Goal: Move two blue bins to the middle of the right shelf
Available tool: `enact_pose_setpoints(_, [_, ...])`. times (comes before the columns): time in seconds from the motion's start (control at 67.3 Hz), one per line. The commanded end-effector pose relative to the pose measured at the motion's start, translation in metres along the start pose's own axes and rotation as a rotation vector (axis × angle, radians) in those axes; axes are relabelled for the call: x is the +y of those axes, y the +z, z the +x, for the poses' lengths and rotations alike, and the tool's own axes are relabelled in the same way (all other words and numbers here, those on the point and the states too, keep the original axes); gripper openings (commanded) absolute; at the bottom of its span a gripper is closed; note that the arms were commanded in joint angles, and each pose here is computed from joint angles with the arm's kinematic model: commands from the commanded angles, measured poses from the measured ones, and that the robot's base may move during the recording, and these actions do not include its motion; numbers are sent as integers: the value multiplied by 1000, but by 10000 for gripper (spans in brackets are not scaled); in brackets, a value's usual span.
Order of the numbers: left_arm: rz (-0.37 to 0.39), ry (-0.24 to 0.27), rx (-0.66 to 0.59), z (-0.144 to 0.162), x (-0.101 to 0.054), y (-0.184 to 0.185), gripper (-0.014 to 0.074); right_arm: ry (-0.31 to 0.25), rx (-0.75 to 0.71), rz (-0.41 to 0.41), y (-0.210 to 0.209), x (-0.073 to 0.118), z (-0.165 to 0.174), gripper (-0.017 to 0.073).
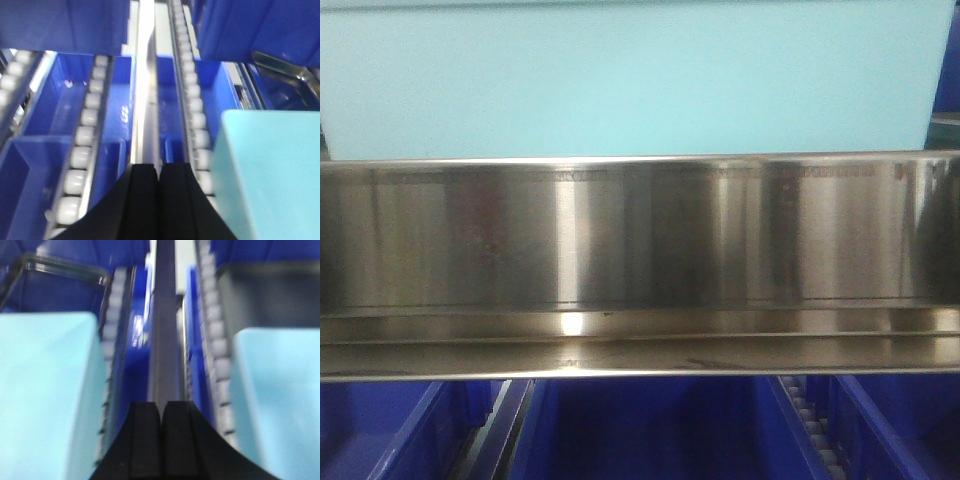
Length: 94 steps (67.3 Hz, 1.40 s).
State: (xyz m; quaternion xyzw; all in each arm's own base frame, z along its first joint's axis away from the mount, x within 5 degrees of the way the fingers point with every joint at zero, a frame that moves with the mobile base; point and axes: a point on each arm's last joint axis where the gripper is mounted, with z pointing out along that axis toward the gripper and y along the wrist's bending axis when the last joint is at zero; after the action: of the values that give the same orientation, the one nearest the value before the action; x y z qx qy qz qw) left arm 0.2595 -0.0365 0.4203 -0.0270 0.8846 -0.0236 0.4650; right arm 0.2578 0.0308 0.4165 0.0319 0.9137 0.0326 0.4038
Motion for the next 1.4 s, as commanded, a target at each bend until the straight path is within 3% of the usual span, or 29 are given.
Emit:
enact_pose_setpoints(0.0, [-5, -21, 42, -7, -15, 0, -111, -1, 64, 11, 7, 11, -7, -140])
enact_pose_setpoints(0.178, [58, 25, 87, -9, -45, 9, -111, -39, 146, -6, 33, 31, -12, -140])
enact_pose_setpoints(0.327, [73, 35, 115, -6, -53, 20, -106, -52, 187, -21, 51, 40, -9, -127])
enact_pose_setpoints(0.431, [67, 41, 138, -4, -56, 28, 13, -54, 205, -23, 60, 42, -7, 51])
enact_pose_setpoints(0.52, [58, 45, 163, -1, -56, 33, 192, -43, 209, -38, 62, 44, -7, 256])
enact_pose_setpoints(0.594, [49, 12, 179, 0, -56, 36, 271, -40, 215, -43, 65, 45, -6, 332])
enact_pose_setpoints(0.639, [40, -13, 195, 2, -57, 39, 274, -40, 218, -43, 67, 46, -6, 332])
enact_pose_setpoints(0.758, [30, -23, 257, 9, -60, 52, 254, -35, 248, -47, 80, 48, -4, 307])
enact_pose_setpoints(1.382, [-24, -17, 470, 32, -64, 79, 216, -27, 355, -41, 118, 54, 8, 296])
